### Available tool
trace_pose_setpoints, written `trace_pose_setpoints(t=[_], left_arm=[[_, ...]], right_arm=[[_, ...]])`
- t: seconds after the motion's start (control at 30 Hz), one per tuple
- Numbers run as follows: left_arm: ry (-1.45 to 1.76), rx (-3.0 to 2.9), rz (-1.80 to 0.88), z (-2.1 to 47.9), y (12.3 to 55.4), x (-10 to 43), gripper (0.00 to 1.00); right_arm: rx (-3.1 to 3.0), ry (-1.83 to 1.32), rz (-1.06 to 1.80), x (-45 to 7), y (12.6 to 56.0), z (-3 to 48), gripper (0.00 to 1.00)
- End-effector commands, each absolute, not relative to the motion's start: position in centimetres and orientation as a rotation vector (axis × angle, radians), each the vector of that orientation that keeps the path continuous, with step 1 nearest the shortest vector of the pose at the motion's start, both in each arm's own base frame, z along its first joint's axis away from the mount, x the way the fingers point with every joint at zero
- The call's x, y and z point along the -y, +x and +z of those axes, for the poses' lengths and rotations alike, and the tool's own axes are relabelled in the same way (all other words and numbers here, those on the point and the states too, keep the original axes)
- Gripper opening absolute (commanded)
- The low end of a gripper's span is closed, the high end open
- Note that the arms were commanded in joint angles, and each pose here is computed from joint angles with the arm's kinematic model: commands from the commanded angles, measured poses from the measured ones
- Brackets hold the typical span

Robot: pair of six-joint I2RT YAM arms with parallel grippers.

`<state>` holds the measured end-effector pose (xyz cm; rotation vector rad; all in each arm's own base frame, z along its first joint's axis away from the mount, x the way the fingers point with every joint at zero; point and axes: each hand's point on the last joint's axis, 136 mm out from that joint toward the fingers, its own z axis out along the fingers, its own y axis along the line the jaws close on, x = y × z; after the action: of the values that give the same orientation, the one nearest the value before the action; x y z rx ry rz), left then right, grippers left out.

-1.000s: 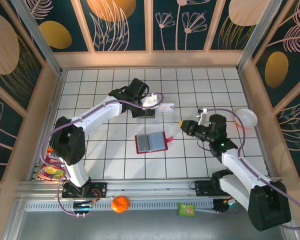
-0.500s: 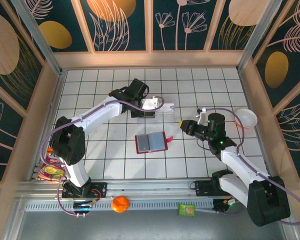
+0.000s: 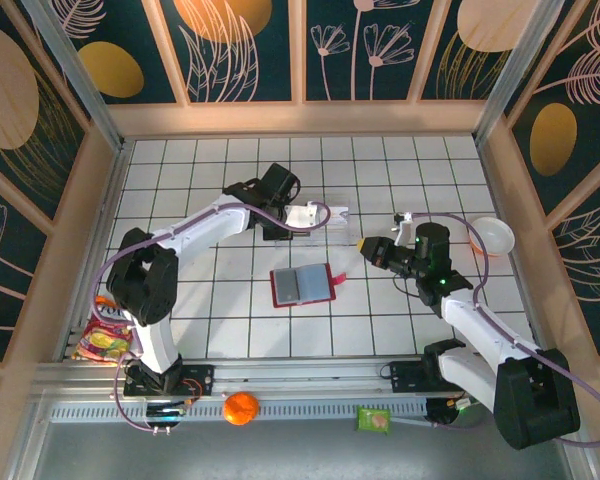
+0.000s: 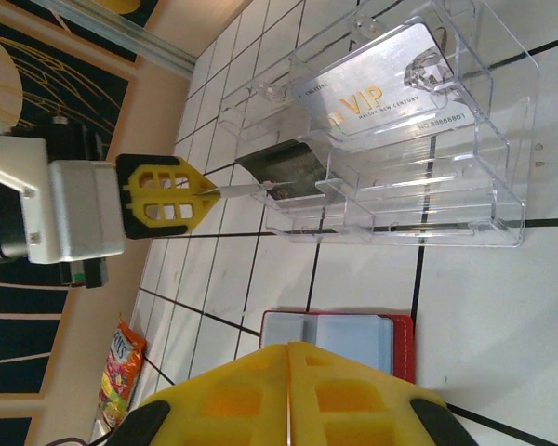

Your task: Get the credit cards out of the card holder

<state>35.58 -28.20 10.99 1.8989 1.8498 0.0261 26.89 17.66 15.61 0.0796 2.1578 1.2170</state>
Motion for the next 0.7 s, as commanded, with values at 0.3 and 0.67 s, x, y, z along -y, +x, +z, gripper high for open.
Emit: trace_pose_setpoints(t=[0.3,0.67], left_arm=[[1.904,-1.811,0.041,10.7,36.6,28.7,0.0],[1.9,-1.826,0.063,9.7,37.1,28.6,0.0]], right_arm=[[-2.145,0.087,1.21,-17.6,27.8,16.5,0.09],[-2.149,0.087,1.214,-17.7,27.8,16.2,0.09]])
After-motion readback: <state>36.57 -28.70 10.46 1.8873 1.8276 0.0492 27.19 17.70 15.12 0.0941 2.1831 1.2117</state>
